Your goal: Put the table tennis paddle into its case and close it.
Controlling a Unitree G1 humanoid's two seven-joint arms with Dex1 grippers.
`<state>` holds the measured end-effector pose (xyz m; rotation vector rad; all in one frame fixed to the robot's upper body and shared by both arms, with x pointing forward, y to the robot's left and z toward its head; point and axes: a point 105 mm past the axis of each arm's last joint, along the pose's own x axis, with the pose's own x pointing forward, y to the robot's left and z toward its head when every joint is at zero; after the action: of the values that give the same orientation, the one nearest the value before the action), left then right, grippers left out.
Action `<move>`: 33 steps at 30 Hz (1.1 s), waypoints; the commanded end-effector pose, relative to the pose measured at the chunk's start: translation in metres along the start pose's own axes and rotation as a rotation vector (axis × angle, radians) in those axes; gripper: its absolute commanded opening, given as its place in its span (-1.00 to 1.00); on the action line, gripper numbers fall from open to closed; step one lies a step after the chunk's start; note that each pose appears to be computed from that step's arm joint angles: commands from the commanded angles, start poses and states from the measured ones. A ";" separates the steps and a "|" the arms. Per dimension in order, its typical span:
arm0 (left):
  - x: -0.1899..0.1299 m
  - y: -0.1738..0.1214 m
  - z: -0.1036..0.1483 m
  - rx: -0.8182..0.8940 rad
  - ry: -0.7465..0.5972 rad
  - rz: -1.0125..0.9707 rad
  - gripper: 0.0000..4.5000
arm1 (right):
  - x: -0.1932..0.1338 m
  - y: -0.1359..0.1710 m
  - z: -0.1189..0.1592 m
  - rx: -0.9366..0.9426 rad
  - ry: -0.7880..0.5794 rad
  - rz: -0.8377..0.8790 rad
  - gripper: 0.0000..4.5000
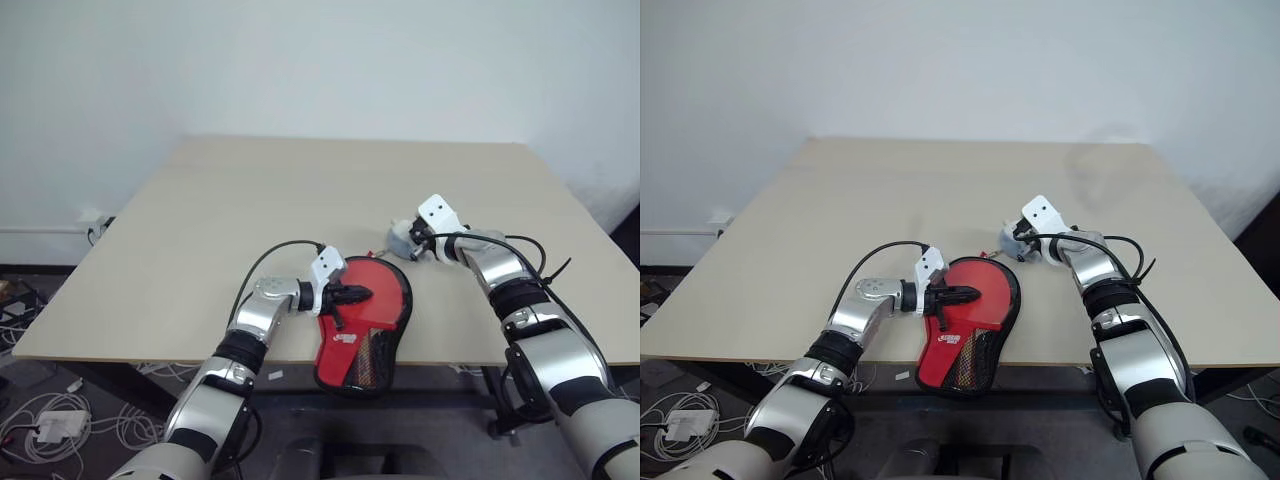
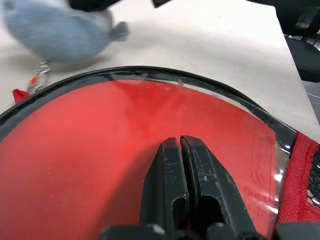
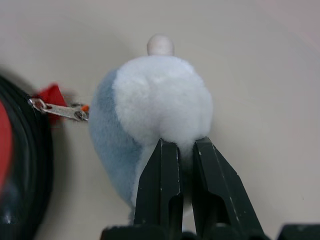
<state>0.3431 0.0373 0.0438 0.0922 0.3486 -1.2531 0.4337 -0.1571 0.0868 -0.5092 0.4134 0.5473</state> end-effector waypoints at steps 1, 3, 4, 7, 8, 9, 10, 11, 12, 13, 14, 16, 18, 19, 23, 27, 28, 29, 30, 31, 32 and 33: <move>0.000 -0.003 -0.020 -0.038 0.072 -0.014 -1.00 | -0.031 -0.034 0.000 -0.021 -0.013 -0.074 -1.00; 0.000 -0.003 -0.020 -0.038 0.072 -0.016 -1.00 | -0.040 -0.036 -0.003 -0.028 -0.008 -0.066 -1.00; 0.001 -0.003 -0.020 -0.038 0.073 -0.017 -1.00 | -0.046 -0.036 -0.005 -0.034 -0.005 -0.055 -1.00; 0.001 -0.003 -0.019 -0.037 0.074 -0.019 -1.00 | -0.062 -0.032 -0.010 -0.061 0.004 -0.011 -1.00; 0.001 -0.003 -0.019 -0.036 0.075 -0.019 -1.00 | -0.067 -0.030 -0.012 -0.068 0.009 0.006 -1.00; 0.001 -0.003 -0.019 -0.036 0.075 -0.019 -1.00 | -0.072 -0.029 -0.014 -0.074 0.014 0.021 -1.00; 0.001 -0.003 -0.019 -0.035 0.075 -0.019 -1.00 | -0.077 -0.027 -0.015 -0.079 0.019 0.037 -1.00; 0.001 -0.003 -0.019 -0.035 0.075 -0.020 -1.00 | -0.081 -0.026 -0.017 -0.083 0.023 0.053 -1.00; 0.002 -0.003 -0.019 -0.035 0.076 -0.020 -1.00 | -0.085 -0.023 -0.018 -0.090 0.025 0.076 -1.00; 0.002 -0.003 -0.018 -0.034 0.076 -0.021 -1.00 | -0.089 -0.020 -0.019 -0.094 0.025 0.099 -1.00; 0.002 -0.003 -0.018 -0.033 0.075 -0.022 -1.00 | -0.092 -0.018 -0.019 -0.097 0.026 0.115 -1.00; 0.003 -0.003 -0.018 -0.031 0.074 -0.023 -1.00 | -0.099 -0.011 -0.018 -0.115 0.020 0.160 -1.00; 0.003 -0.003 -0.017 -0.030 0.072 -0.025 -1.00 | -0.109 -0.002 -0.015 -0.136 0.009 0.226 -1.00; 0.003 -0.003 -0.017 -0.029 0.071 -0.026 -1.00 | -0.113 0.002 -0.014 -0.149 0.005 0.256 -1.00; 0.004 -0.004 -0.016 -0.032 0.070 -0.029 -1.00 | -0.126 0.018 -0.012 -0.179 -0.014 0.358 -1.00; 0.004 -0.004 -0.017 -0.032 0.073 -0.032 -1.00 | -0.142 0.035 -0.011 -0.217 -0.036 0.479 -1.00; 0.005 -0.004 -0.016 -0.032 0.073 -0.032 -1.00 | -0.146 0.039 -0.011 -0.228 -0.037 0.510 -1.00; 0.005 -0.004 -0.016 -0.032 0.073 -0.032 -1.00 | -0.148 0.041 -0.012 -0.234 -0.037 0.529 -1.00; 0.005 -0.004 -0.016 -0.031 0.073 -0.032 -1.00 | -0.151 0.044 -0.012 -0.240 -0.038 0.548 -1.00; 0.005 -0.004 -0.015 -0.031 0.073 -0.033 -1.00 | -0.153 0.047 -0.013 -0.247 -0.039 0.568 -1.00; 0.006 -0.004 -0.015 -0.030 0.073 -0.033 -1.00 | -0.157 0.052 -0.014 -0.258 -0.039 0.604 -1.00; 0.006 -0.003 -0.015 -0.029 0.073 -0.033 -1.00 | -0.161 0.057 -0.015 -0.268 -0.038 0.639 -1.00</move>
<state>0.3426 0.0313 0.0432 0.0872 0.3614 -1.2817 0.2786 -0.1914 0.1197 -0.5964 0.5284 1.1748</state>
